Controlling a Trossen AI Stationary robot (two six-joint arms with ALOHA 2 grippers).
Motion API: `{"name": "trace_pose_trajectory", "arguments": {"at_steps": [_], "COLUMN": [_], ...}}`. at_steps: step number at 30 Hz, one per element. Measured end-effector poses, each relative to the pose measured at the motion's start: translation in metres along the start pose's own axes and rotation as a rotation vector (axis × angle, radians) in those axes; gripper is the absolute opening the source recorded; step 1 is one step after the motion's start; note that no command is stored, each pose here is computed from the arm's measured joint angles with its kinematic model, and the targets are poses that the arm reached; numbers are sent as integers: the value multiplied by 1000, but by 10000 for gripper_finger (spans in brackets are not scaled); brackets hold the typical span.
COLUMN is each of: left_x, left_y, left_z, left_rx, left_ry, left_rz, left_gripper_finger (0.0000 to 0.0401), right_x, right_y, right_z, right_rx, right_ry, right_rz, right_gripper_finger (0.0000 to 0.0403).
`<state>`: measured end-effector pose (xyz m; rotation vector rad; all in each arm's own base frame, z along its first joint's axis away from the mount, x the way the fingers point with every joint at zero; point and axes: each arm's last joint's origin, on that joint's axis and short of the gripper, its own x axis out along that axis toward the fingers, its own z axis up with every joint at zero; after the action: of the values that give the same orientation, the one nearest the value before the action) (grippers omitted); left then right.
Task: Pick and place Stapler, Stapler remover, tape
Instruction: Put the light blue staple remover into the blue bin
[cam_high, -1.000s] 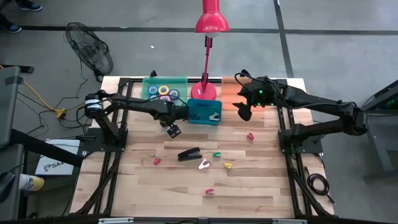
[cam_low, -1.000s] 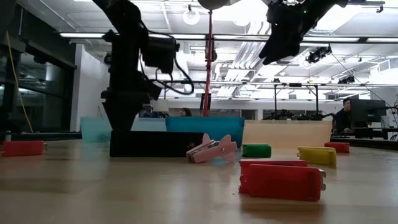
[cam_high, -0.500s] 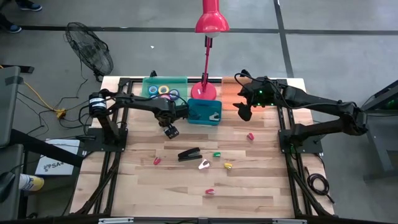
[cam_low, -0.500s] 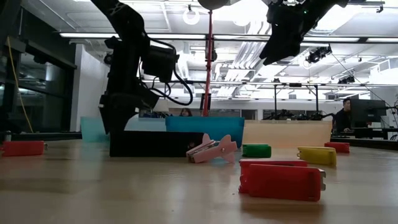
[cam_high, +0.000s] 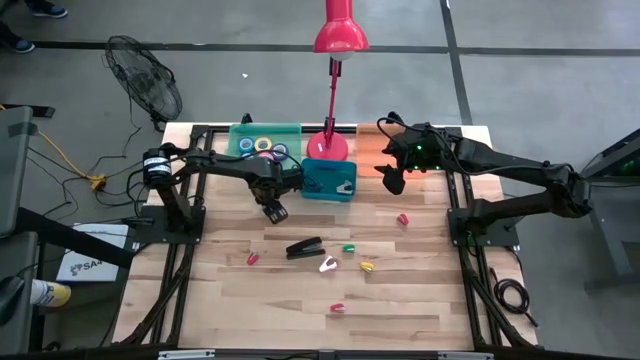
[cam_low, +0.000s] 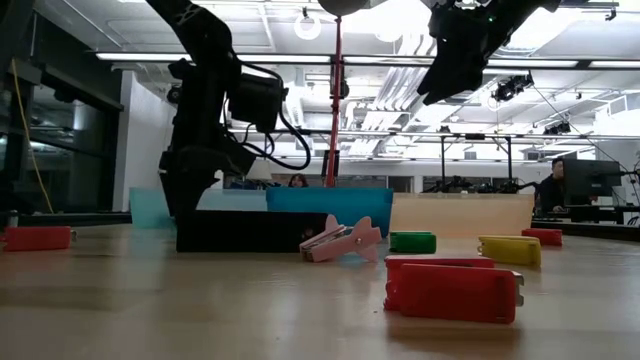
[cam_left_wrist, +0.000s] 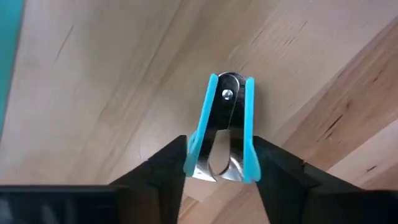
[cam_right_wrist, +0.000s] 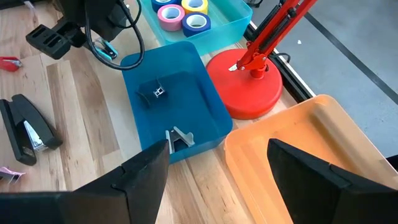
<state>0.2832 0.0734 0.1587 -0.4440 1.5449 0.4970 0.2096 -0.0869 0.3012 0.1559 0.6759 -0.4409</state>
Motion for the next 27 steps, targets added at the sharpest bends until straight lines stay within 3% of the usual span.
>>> {"name": "trace_pose_trajectory", "arguments": {"at_steps": [9, 19, 27], "left_x": [-5, -65, -118], "left_y": [-4, -12, -15], "left_z": [2, 31, 53], "left_rx": [-50, -20, -16], "left_ry": [15, -120, -346], "left_rz": [-85, -131, -107], "left_gripper_finger": [87, 96, 95], "right_x": [0, 0, 0], "right_y": [1, 2, 2], "right_z": [0, -1, -2], "right_rx": [61, 86, 89], "right_ry": [2, 14, 29], "right_rz": [29, 64, 63], "right_gripper_finger": [264, 264, 264]}}
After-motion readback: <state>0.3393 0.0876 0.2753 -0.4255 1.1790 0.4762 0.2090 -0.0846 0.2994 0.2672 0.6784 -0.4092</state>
